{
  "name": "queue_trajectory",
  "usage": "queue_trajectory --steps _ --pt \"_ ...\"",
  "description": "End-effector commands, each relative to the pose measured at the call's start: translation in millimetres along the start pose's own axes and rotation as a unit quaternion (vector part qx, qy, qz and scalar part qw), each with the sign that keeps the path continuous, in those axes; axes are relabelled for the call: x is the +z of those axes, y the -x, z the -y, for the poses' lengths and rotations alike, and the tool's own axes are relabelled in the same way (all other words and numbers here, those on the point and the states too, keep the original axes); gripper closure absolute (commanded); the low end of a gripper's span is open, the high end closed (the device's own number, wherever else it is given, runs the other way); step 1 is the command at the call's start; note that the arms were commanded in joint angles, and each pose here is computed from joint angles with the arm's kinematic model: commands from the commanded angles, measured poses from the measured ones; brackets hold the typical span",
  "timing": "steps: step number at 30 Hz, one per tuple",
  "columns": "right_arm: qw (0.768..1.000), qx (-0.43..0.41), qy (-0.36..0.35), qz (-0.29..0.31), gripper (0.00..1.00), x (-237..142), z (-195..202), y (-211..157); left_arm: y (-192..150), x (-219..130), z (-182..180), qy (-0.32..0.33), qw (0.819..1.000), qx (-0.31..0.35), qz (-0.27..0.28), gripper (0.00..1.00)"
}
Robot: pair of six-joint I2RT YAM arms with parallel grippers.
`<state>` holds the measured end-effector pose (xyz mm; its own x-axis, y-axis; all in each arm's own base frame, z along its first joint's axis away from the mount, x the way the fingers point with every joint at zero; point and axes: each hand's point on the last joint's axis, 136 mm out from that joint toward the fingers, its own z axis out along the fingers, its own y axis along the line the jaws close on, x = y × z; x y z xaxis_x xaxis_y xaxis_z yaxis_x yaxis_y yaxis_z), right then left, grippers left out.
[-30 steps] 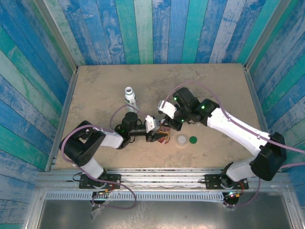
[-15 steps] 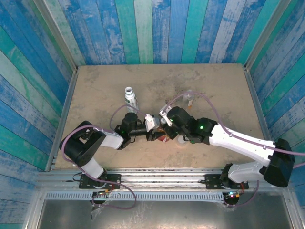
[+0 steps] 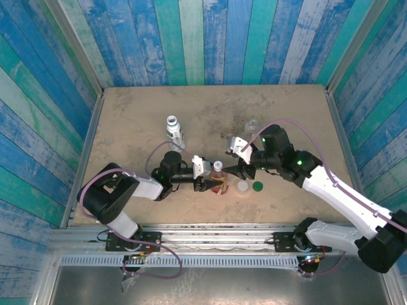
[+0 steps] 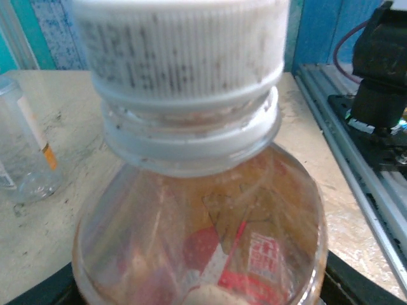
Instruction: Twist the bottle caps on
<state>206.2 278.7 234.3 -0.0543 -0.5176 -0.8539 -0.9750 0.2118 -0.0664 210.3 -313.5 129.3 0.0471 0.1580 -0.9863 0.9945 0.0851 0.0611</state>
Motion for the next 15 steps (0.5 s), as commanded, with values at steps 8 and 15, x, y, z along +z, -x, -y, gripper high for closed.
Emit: queue_trajectory --steps 8,15 --pt "0.990 -0.026 0.136 0.024 0.50 20 -21 9 30 -5 17 -0.041 0.998 0.029 0.042 0.38" --pt "0.989 -0.015 0.149 0.015 0.62 26 -19 3 30 -5 17 -0.041 0.998 0.029 0.040 0.38"
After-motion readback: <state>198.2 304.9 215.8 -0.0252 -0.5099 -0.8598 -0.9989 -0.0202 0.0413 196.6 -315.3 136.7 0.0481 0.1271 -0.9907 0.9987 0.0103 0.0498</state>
